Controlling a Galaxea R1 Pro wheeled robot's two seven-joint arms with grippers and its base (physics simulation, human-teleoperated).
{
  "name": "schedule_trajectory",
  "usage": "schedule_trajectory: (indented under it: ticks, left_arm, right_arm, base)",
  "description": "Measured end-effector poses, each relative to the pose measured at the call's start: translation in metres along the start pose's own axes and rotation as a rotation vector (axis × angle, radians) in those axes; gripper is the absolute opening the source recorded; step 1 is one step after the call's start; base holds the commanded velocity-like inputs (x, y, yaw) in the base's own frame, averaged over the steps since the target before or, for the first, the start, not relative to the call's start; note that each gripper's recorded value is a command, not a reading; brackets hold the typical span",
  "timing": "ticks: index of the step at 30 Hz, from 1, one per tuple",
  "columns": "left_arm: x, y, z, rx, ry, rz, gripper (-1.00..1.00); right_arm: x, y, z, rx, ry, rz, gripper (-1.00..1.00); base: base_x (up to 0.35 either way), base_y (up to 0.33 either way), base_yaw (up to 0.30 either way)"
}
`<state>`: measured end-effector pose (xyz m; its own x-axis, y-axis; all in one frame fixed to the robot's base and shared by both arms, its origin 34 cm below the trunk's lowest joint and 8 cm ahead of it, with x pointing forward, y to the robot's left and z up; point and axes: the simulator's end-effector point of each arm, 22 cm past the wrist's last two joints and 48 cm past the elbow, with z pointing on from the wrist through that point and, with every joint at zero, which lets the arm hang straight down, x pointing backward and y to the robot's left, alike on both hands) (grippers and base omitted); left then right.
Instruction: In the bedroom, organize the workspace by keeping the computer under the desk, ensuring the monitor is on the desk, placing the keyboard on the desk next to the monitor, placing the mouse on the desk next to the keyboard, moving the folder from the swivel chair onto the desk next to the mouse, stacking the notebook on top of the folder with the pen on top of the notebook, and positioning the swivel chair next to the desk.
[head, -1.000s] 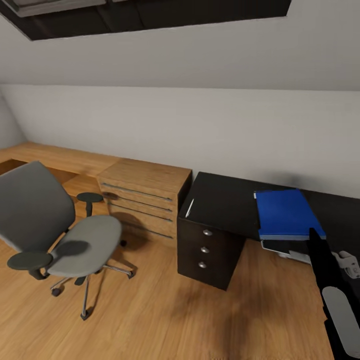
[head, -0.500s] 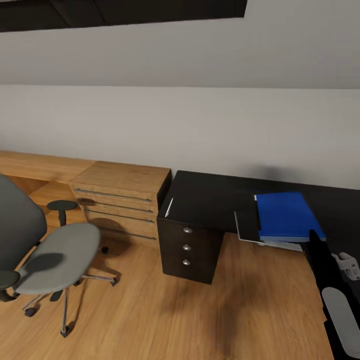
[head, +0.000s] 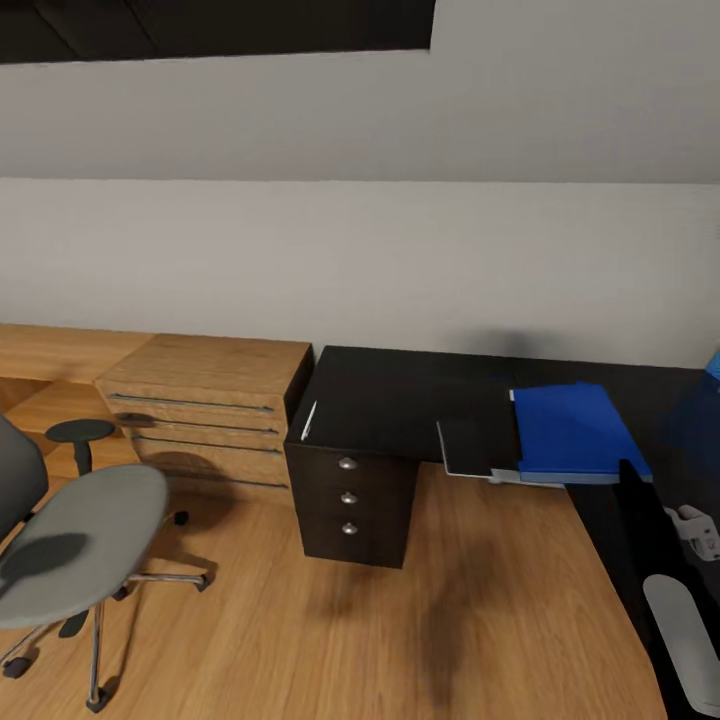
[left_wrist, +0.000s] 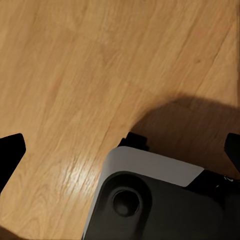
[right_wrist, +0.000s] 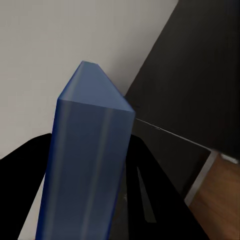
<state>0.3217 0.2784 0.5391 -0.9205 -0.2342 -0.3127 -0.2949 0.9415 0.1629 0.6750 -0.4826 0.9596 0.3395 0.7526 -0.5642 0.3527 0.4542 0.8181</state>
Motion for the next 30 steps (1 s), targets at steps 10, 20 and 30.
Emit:
schedule_trajectory:
  ticks: [10,20,30]
  left_arm:
    - [-0.001,0.0,0.0,0.001,-0.002,-0.001,1.0]
    - [0.0,0.0,0.0,0.001,-0.001,-0.001,1.0]
    - [0.0,0.0,0.0,0.0,-0.002,-0.001,1.0]
  right_arm:
    - [-0.013,-0.002,-0.001,0.005,-0.051,0.023,-1.0]
    - [-0.007,0.001,0.0,0.0,-0.015,0.136,-1.0]
    - [0.003,0.001,-0.001,0.001,0.023,0.153,-1.0]
  base:
    - [0.0,0.0,-0.218]
    - [0.136,0.0,-0.026]
    - [0.272,0.0,-0.006]
